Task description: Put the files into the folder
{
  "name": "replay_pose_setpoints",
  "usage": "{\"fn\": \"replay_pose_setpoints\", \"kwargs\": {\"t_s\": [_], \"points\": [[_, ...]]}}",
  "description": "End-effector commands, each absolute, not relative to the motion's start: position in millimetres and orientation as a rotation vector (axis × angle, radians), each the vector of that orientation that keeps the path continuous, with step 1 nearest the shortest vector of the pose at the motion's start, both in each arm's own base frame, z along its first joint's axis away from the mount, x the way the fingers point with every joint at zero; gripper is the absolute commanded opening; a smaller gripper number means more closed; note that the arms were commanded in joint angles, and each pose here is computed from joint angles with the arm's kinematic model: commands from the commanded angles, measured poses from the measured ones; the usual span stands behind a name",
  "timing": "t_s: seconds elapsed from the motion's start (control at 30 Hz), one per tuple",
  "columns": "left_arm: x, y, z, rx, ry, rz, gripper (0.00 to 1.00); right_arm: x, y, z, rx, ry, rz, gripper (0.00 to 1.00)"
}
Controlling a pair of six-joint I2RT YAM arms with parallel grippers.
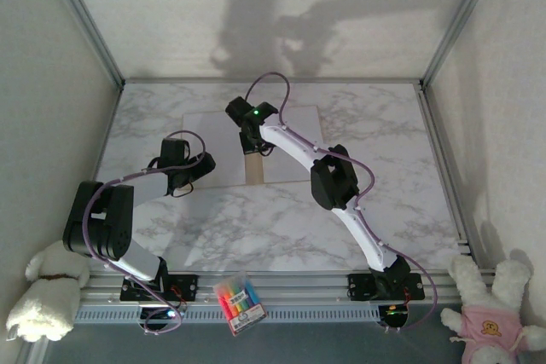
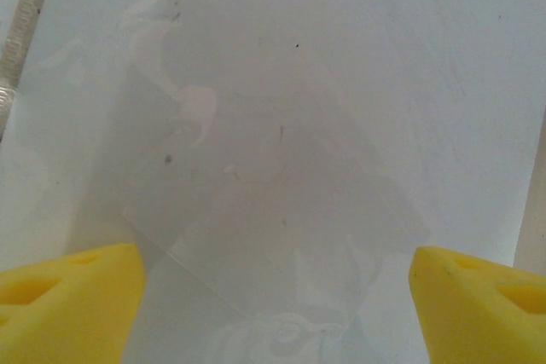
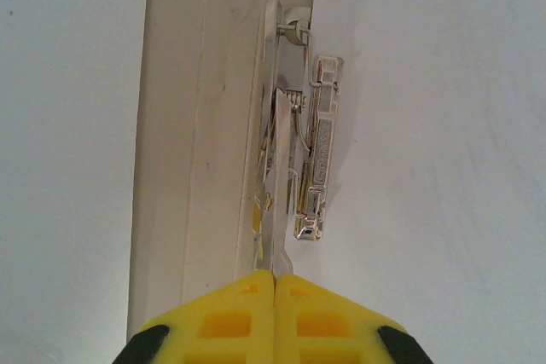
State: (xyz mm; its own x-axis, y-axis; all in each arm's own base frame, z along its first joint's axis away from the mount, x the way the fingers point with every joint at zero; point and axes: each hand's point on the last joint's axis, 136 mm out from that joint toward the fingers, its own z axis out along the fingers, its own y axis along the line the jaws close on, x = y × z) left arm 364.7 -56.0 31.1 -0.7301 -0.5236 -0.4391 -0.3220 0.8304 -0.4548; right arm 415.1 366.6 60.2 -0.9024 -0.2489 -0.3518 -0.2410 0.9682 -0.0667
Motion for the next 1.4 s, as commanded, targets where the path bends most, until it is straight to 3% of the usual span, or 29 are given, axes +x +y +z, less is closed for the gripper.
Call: {"fn": "replay_pose_setpoints", "kwargs": {"t_s": [0.0,1.37], "points": [[338.4,-53.7,-2.1,-0.668,2.573,-0.442,0.83,401.7,344.1,15.9,-0.393,2.843,-0.203,0.0],[337.2,-53.0,-5.0,-0.675,2.579,-0.437,0.83,390.5,330.1,-32.3,-0.49,2.881,-0.346,0.0]]}}
